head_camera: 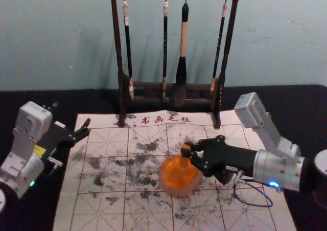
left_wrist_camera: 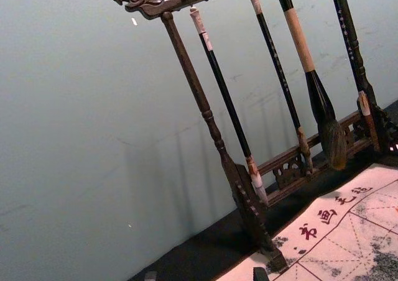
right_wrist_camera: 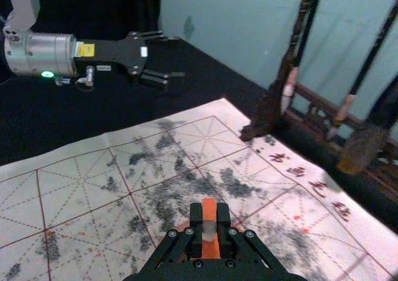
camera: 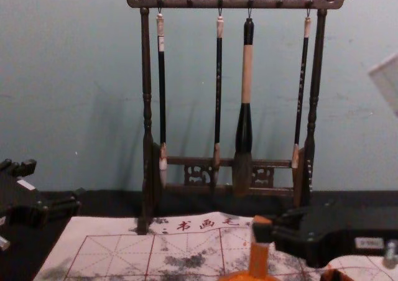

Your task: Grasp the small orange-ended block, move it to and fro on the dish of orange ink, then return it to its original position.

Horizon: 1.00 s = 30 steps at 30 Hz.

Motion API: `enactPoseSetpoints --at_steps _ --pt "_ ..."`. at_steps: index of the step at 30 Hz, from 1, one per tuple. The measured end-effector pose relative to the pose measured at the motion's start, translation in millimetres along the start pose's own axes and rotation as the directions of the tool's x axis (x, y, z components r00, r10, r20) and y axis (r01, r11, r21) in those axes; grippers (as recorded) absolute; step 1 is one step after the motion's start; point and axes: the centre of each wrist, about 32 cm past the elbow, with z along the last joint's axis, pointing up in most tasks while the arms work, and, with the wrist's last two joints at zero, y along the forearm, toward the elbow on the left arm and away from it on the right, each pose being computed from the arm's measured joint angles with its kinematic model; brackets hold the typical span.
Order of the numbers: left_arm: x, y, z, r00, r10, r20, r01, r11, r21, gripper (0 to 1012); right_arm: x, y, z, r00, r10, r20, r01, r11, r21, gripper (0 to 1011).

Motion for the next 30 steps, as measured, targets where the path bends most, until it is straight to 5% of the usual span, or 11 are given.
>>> enactPoseSetpoints --at_steps 17,30 --pt "0.0 0.0 0.0 1.0000 0.000 0.000 0.000 1.0000 0.000 1001 -11.3 -53.6 -0.4 0.986 -0.165 -0.019 0.165 0.986 0.000 92" --pt "0.0 0.0 0.0 1.0000 0.000 0.000 0.000 1.0000 0.000 1002 -16.7 -70.2 -3.8 0.975 -0.220 -0.023 0.219 0.975 -0.038 92"
